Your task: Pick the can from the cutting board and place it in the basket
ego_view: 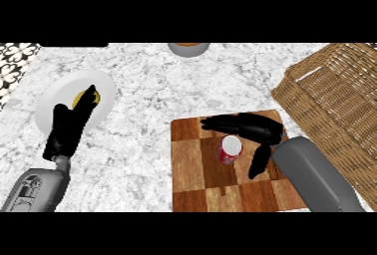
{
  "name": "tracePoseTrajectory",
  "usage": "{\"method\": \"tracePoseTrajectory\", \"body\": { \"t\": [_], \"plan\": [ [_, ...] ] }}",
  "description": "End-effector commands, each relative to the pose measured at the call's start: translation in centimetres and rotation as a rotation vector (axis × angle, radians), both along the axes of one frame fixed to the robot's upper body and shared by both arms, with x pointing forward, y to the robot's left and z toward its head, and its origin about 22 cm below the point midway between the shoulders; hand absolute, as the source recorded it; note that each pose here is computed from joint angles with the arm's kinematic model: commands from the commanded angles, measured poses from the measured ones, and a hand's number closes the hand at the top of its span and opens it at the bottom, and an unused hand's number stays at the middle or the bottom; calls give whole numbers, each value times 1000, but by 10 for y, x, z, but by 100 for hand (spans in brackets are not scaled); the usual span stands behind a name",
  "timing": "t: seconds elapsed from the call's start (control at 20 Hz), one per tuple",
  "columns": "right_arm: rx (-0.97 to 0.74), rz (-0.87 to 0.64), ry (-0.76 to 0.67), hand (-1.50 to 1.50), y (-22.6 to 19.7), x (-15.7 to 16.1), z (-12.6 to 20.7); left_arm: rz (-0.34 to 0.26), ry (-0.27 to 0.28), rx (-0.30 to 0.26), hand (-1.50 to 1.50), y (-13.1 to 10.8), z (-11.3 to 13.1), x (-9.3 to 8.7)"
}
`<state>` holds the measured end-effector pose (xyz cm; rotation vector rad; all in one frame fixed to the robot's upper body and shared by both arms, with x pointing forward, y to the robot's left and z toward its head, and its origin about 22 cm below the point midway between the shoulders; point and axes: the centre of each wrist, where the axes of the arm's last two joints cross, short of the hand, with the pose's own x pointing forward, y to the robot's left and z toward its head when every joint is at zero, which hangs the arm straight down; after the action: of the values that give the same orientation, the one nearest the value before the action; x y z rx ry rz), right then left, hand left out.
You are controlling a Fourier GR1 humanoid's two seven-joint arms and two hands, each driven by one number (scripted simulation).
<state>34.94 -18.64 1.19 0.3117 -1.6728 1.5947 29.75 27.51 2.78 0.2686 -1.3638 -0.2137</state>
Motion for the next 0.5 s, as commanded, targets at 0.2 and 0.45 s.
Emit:
{"method": "tracePoseTrajectory", "body": {
  "t": [0.2,0.45],
  "plan": [
    [-2,33,38,-150,18,3,9,5,-4,-8,0,14,-14,-21],
    [21,71,-65,150,5,-8,-20,3,1,-10,0,-5,1,-13]
  ]
}}
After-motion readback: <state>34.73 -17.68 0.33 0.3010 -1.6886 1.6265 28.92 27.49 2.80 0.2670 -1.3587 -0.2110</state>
